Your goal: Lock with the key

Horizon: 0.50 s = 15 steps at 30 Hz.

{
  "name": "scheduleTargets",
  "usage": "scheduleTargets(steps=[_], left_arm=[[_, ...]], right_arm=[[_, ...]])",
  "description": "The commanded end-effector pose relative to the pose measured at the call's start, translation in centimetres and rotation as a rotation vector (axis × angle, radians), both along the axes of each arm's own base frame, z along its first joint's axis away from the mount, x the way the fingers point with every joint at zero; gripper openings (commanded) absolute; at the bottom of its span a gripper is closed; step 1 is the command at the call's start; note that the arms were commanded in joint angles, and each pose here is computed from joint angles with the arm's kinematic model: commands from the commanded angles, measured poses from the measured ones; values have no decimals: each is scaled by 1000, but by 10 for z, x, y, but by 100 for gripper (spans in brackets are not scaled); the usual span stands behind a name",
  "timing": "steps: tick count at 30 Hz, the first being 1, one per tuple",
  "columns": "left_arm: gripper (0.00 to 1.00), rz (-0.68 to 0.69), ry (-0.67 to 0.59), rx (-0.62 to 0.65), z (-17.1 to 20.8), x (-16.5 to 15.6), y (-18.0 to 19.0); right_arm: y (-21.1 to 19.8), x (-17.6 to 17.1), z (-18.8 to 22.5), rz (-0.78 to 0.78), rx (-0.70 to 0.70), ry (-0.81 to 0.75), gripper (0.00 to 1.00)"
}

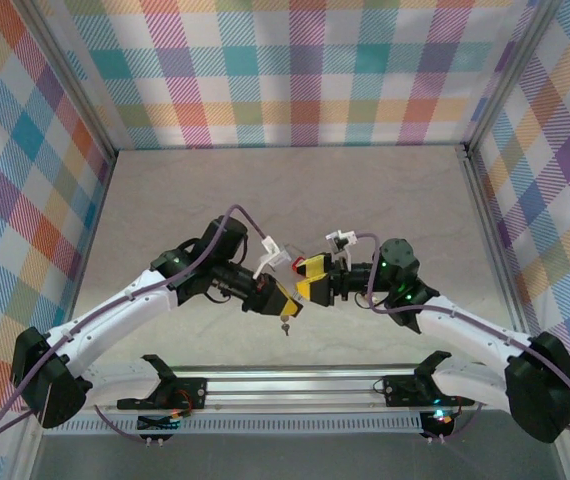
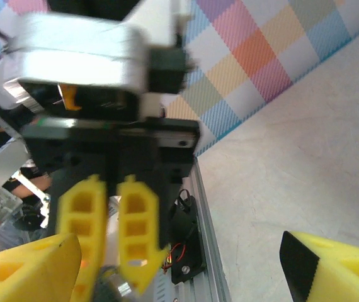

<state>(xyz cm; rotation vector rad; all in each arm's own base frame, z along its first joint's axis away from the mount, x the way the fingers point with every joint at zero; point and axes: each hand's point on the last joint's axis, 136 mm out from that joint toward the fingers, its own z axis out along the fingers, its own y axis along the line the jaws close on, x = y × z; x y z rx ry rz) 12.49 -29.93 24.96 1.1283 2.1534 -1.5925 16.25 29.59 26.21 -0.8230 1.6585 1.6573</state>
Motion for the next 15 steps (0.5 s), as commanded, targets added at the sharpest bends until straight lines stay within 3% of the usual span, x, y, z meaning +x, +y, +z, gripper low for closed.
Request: scheduleTargets(steps=[1,15], left_arm=[[0,26,-48,-68,19,4,5],[0,59,-15,-87,6,12,4]], right_arm=[[-3,-11,10,25,25,-99,83],[6,-28,9,120,45,-115,80]])
